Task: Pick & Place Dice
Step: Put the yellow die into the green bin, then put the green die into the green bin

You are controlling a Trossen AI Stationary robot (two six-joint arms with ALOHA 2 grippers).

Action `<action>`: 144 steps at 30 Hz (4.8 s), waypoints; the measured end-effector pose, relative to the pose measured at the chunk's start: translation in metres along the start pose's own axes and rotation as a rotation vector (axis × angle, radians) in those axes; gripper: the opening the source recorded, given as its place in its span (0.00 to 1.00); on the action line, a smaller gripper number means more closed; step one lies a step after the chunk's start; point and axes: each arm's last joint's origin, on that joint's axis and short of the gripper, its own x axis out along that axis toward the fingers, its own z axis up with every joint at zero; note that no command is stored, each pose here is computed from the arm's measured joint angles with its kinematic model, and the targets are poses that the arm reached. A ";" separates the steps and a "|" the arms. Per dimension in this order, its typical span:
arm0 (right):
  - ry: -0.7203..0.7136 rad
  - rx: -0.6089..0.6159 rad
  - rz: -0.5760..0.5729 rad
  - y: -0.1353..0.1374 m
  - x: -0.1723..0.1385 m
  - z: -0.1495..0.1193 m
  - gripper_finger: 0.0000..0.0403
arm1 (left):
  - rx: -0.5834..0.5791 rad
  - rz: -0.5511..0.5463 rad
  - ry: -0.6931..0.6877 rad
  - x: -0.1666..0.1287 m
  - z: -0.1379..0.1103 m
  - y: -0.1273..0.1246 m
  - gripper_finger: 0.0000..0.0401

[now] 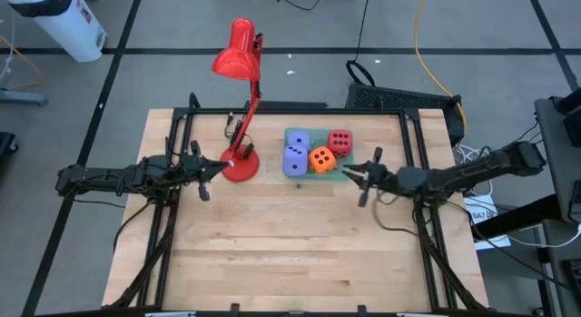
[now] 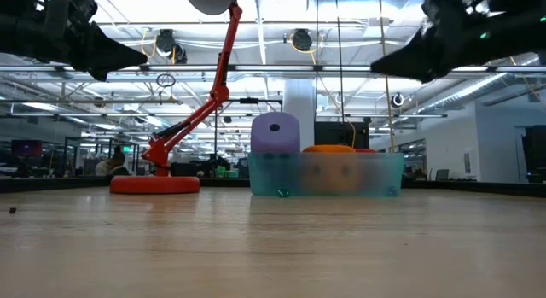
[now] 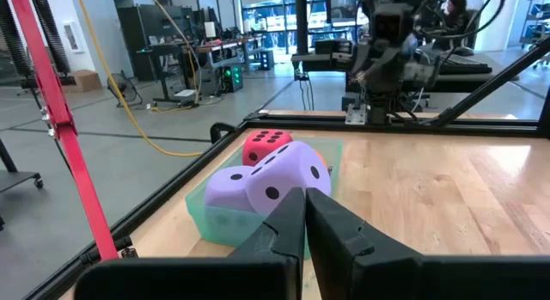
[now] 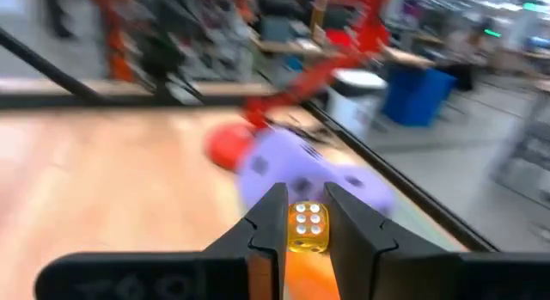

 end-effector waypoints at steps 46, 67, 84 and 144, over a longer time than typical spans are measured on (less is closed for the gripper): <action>0.313 -0.446 -0.170 0.000 0.041 -0.047 0.55 | -0.002 0.000 0.001 0.000 0.000 0.000 0.06; 0.043 -0.272 -0.047 0.015 0.035 -0.018 0.05 | -0.008 -0.001 0.002 0.000 0.000 0.000 0.06; -0.139 0.087 0.226 -0.010 -0.025 0.009 0.00 | -0.007 -0.003 0.008 0.000 -0.001 0.000 0.06; 0.190 -0.352 0.182 0.059 0.019 -0.019 0.00 | 0.095 -0.124 0.415 0.182 -0.051 -0.083 0.03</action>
